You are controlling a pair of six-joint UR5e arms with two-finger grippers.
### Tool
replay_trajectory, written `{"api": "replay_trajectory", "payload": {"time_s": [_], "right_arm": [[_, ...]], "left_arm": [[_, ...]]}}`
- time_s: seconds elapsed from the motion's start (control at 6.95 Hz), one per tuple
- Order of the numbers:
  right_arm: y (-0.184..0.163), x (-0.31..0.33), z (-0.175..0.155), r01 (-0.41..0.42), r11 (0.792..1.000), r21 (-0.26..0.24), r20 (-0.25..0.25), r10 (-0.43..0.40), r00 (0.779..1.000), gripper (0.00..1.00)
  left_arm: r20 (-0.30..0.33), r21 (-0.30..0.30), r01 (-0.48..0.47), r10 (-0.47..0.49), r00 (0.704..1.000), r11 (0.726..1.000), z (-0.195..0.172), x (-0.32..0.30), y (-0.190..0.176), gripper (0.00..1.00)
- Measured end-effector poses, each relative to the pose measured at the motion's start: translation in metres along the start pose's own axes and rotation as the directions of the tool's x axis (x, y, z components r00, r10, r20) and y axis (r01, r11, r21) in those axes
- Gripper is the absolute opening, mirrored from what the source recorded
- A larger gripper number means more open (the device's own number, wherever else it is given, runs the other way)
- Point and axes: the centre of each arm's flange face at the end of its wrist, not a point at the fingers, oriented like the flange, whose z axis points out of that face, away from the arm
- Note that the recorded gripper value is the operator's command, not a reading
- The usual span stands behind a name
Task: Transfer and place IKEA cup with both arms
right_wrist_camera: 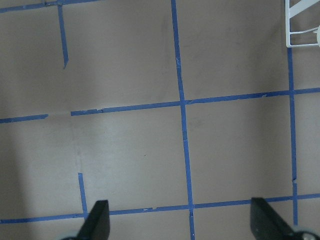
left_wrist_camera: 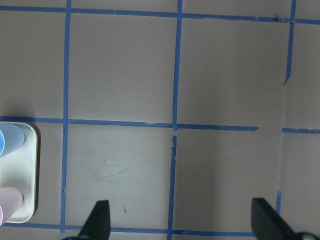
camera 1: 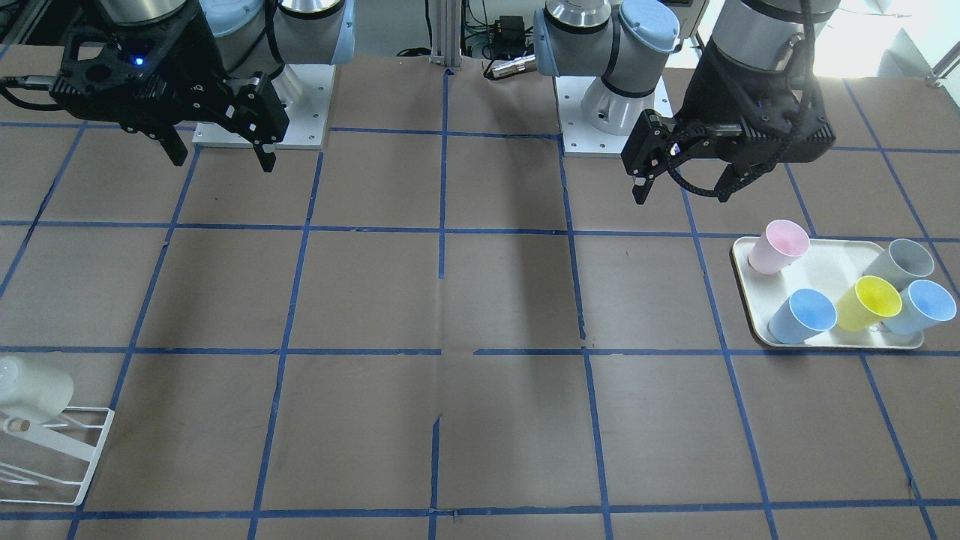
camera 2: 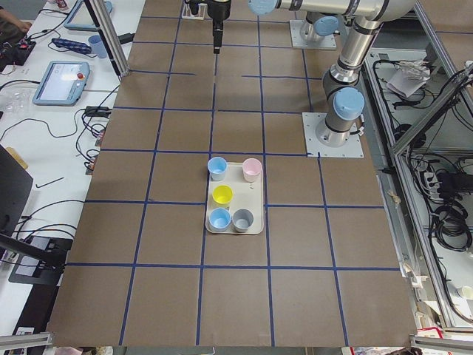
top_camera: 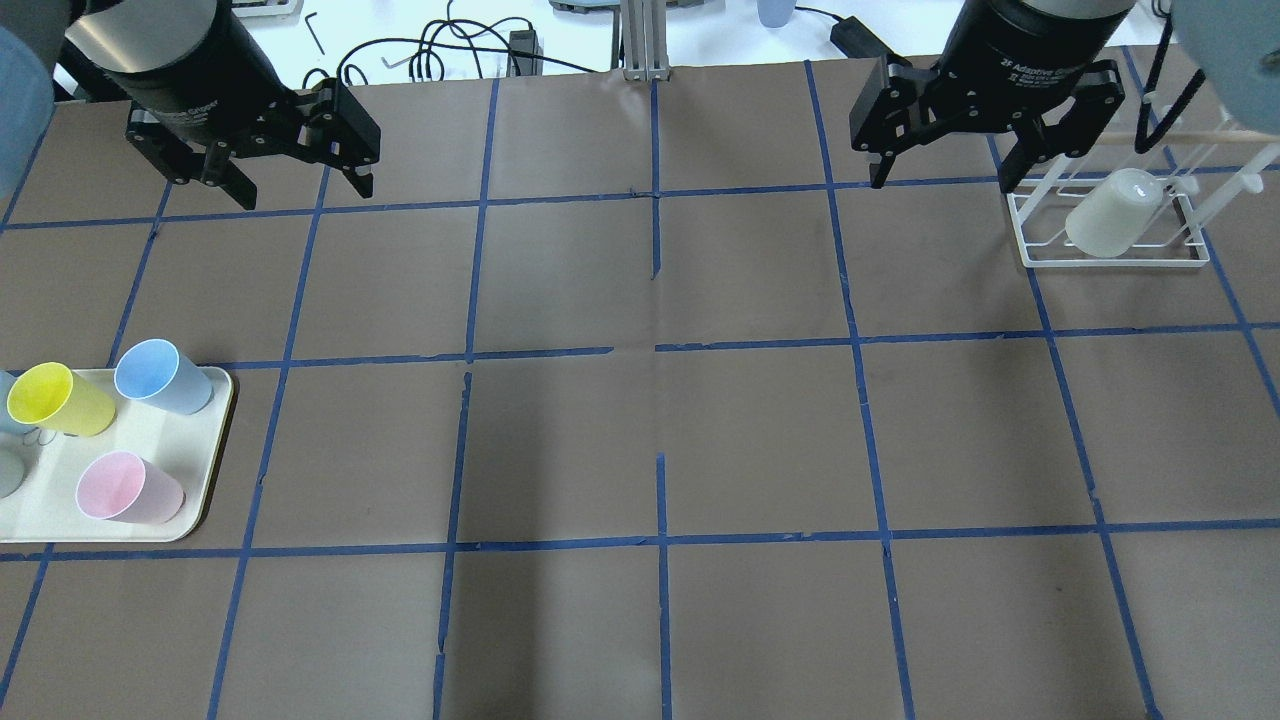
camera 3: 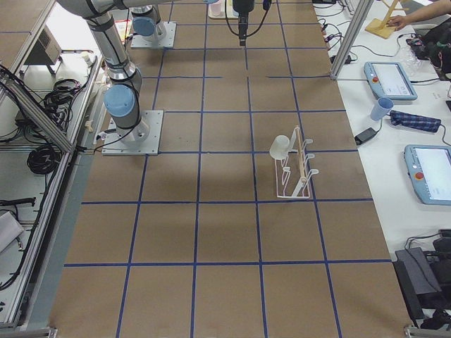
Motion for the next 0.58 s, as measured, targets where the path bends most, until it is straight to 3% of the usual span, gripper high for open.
{"api": "replay_trajectory", "payload": {"time_s": [0.58], "right_arm": [[-0.008,0.014,0.002,0.02,1.0,0.002,-0.013,-0.02,1.0,1.0]], "left_arm": [[0.0,0.0,0.001,-0.001,1.0,1.0,0.0,-0.001,0.0,1.0]]}}
